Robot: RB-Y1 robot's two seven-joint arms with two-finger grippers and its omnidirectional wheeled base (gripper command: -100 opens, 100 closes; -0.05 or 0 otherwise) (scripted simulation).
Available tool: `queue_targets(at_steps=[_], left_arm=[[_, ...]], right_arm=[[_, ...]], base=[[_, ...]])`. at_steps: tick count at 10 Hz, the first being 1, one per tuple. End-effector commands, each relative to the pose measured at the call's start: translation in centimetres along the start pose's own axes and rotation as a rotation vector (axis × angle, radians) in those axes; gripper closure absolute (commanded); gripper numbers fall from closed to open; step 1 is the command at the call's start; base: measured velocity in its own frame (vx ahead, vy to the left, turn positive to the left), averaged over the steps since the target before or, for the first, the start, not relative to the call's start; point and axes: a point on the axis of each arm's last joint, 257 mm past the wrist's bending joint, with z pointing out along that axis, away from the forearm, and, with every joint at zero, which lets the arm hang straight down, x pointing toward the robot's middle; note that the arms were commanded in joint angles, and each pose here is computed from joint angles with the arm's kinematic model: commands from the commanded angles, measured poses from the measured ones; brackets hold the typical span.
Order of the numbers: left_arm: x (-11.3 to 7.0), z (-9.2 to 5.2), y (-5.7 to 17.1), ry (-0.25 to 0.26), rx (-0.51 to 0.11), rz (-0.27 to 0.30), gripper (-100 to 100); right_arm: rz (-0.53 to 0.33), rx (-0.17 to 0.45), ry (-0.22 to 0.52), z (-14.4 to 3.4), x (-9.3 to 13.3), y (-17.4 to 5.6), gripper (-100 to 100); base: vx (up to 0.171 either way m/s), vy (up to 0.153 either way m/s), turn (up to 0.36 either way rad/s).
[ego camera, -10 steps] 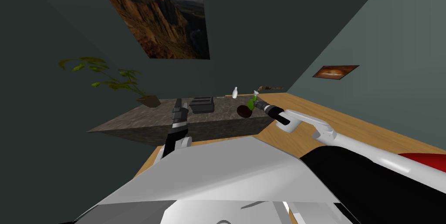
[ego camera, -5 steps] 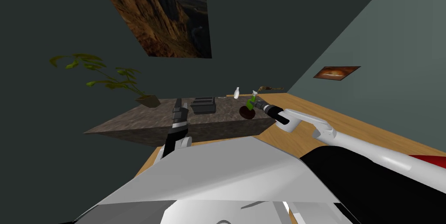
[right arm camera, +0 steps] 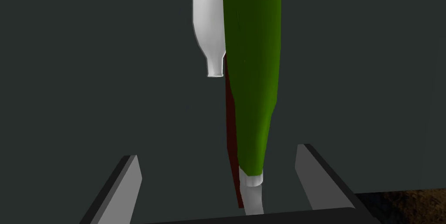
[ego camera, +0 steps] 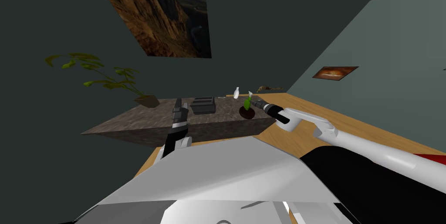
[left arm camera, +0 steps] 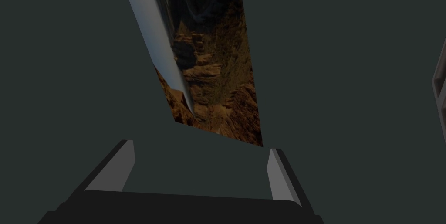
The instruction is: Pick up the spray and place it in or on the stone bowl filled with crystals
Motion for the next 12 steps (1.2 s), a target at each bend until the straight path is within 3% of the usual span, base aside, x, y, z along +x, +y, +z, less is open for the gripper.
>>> queue_targets(at_steps=[1,9,10,12], left_arm=[[0.0,0.0,0.0,0.000,0.000,0.000,0],[0.0,0.0,0.0,0.000,0.000,0.000,0],[0.0,0.0,0.0,0.000,0.000,0.000,0],[0.0,0.0,0.0,0.000,0.000,0.000,0]], right_arm=[[0.002,0.000,-0.002,0.0,-1.1,0.4,-100],[-0.002,-0.022,0.002,-0.4,-4.3,3.0,-100],[-0.001,-0.021,0.002,-0.4,-4.3,3.1,0],[-0.001,-0.021,0.002,-0.4,-4.3,3.1,0]], base=[[0.003,-0.038,-0.037],[0.004,-0.030,-0.024],[0.000,0.000,0.000],[0.000,0.000,0.000]])
